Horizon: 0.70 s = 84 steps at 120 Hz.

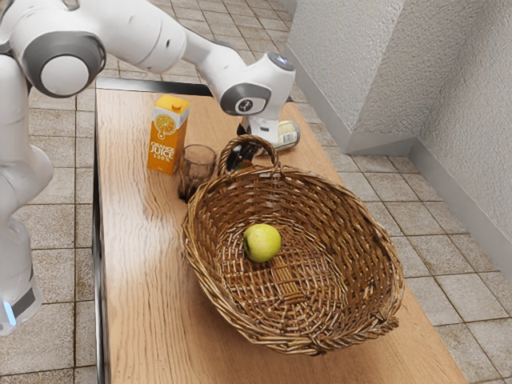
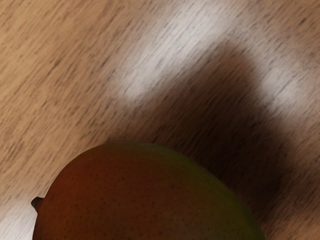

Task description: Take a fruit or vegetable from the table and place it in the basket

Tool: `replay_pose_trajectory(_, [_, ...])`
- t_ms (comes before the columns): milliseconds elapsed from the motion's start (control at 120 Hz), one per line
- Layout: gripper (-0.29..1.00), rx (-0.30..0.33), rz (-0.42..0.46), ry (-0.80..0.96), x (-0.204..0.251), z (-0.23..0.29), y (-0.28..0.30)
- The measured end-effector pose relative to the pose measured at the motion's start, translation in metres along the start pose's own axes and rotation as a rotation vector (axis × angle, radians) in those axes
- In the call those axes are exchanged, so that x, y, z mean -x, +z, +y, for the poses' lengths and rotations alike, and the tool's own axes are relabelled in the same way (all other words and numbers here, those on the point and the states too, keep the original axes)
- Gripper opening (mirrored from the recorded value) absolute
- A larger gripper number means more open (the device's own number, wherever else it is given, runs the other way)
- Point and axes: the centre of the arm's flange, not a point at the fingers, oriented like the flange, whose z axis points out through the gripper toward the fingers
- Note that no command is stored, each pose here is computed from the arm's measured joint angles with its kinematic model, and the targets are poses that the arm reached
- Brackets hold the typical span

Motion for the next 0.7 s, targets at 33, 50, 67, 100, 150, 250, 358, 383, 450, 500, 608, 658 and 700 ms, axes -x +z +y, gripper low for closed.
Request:
replay_pose_trajectory(33, [0.70,0.001,-0.002,0.000,-0.0006,0.0001,0.0010])
replay_pose_trajectory(50, [0.70,0.001,-0.003,0.000,-0.0008,0.0001,0.0013])
replay_pose_trajectory(67, [0.70,0.001,-0.004,0.000,-0.0009,0.0002,0.0015])
replay_pose_trajectory(100, [0.70,0.001,-0.004,0.000,-0.0010,0.0002,0.0018])
replay_pose_trajectory(150, [0.70,0.002,-0.005,0.000,-0.0010,0.0001,0.0020])
replay_pose_trajectory(250, [0.70,0.003,-0.009,0.000,-0.0014,0.0000,0.0035])
replay_pose_trajectory(358, [0.70,0.005,-0.009,-0.001,-0.0021,0.0002,0.0045])
replay_pose_trajectory(383, [0.70,0.005,-0.009,-0.002,-0.0021,0.0002,0.0046])
replay_pose_trajectory(450, [0.70,0.005,-0.008,-0.002,-0.0022,0.0002,0.0046])
replay_pose_trajectory(500, [0.70,0.006,-0.011,-0.002,-0.0024,0.0001,0.0056])
replay_pose_trajectory(608, [0.69,0.007,-0.013,-0.002,-0.0030,0.0002,0.0068])
replay_pose_trajectory(658, [0.66,0.009,-0.012,-0.004,-0.0033,0.0003,0.0071])
replay_pose_trajectory(700, [0.62,0.010,-0.010,-0.005,-0.0034,0.0004,0.0072])
